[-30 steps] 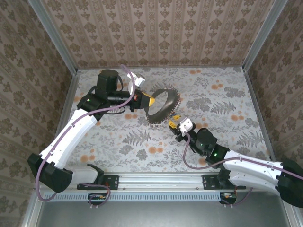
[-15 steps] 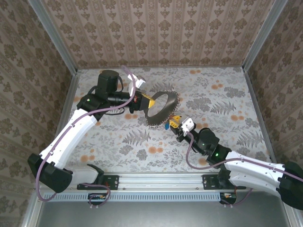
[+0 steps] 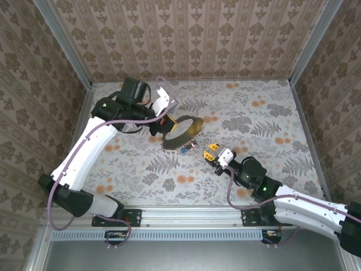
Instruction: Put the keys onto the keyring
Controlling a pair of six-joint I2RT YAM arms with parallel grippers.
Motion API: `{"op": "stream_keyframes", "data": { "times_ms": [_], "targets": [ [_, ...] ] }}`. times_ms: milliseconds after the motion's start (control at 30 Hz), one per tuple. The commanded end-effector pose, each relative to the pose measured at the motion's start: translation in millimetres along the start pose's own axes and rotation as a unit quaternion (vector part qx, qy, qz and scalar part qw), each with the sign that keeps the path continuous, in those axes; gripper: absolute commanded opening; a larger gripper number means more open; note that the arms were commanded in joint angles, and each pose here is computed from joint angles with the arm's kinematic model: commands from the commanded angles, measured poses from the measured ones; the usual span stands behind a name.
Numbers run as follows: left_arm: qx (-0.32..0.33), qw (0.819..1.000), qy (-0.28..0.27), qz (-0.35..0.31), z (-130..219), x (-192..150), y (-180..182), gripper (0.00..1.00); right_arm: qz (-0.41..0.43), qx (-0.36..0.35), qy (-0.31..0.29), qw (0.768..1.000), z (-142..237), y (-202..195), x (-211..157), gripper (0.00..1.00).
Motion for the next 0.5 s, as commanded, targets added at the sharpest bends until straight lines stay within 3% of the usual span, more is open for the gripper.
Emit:
{"op": "stream_keyframes", "data": {
  "times_ms": [0,133,467],
  "targets": [
    [0.052,0.995,0.06,-0.054,8.9,-6.6,-1.8,0.0,0.001,0.033,-0.009,0.999,-4.1,11.8,3.7,0.27],
    [0.063,0.992,0.083,-0.073,4.8,-2.3,-4.9,0.0,-0.002,0.049,-0.008,0.999,-14.4,23.7,2.8,0.27],
    [0.064,0.994,0.058,-0.07,1.8,11.7,-11.6,0.0,-0.013,0.085,-0.018,0.996,-34.2,52.8,13.6,0.18]
  ]
}}
Point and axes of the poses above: each hand's point on the last joint's axis, 136 mm out from that joint toward the fingers, its own z axis back along the fingers, its own y axis along the line the jaws close on, x = y × z, the point moved 3 cm from there along z, back along the fingers, and after that the axes turned 2 degrees about -z, right-handed, at the moved point
